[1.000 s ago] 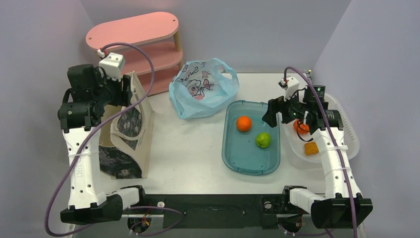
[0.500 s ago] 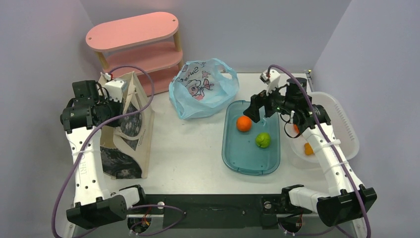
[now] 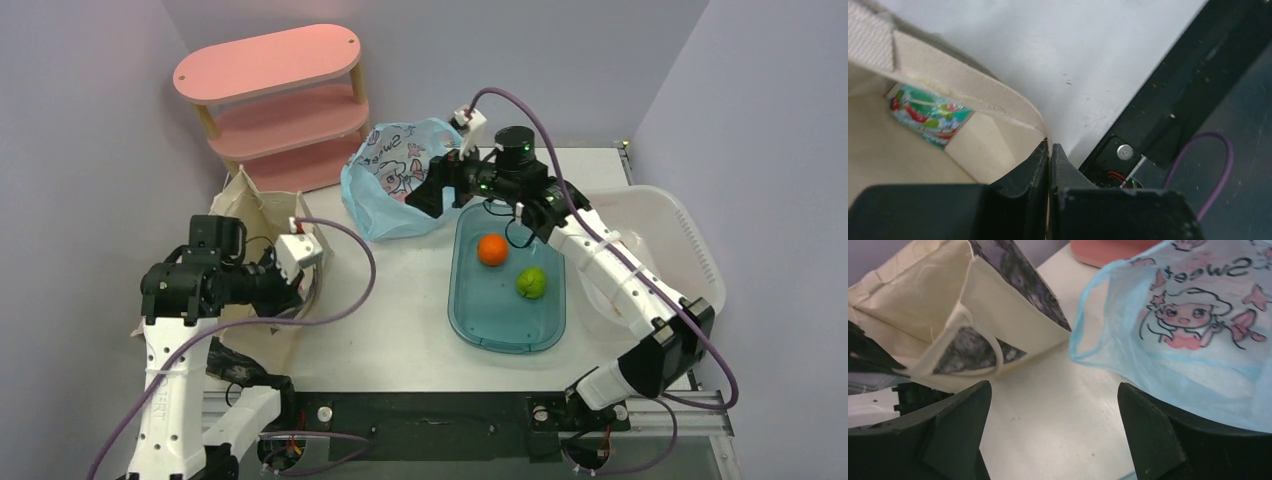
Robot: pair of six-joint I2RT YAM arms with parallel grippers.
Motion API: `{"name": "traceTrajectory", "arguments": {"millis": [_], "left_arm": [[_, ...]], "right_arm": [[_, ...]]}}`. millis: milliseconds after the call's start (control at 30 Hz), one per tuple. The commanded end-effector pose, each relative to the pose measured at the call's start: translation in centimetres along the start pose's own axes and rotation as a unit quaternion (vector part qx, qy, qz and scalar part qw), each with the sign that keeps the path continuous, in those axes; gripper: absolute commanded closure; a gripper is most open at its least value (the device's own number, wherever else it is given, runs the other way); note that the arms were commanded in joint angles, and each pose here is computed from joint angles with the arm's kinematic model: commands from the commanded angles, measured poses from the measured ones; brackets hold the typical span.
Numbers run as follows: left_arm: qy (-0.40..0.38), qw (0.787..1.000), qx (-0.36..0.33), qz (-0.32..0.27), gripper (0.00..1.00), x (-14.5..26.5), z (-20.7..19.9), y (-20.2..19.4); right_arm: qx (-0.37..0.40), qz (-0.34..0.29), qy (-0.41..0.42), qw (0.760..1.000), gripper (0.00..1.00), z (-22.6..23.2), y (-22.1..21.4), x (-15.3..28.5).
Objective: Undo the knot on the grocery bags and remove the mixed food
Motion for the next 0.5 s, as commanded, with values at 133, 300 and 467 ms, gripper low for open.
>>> {"name": "traceTrajectory", "arguments": {"millis": [133, 300, 467], "left_arm": [[-0.164, 0.981, -0.09, 0.041, 1.0, -1.5, -6.3, -2.5], [-0.175, 0.976, -0.12, 0.058, 1.0, -2.6, -6.6, -2.9], [-0.183, 0.971, -0.139, 0.07, 1.0, -3.0, -6.8, -3.3]], "right_arm": [[0.044, -0.07, 0.094, 0.992, 0.07, 8.2, 5.4, -5.2], [0.093, -0.065, 0.12, 0.986, 0.07, 12.0, 5.2, -7.9], [0.127, -0.029, 0.108, 0.986, 0.06, 13.4, 3.0, -10.3]]}}
Point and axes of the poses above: each gripper's point midway between its finger pads, its own x axis back along the fingers, its own z axis along the line the jaws close on, y = z × x, the point moved 5 cm from there along x, back along the fingers, and after that the axes turned 6 degrees about x, right-handed, at the moved point
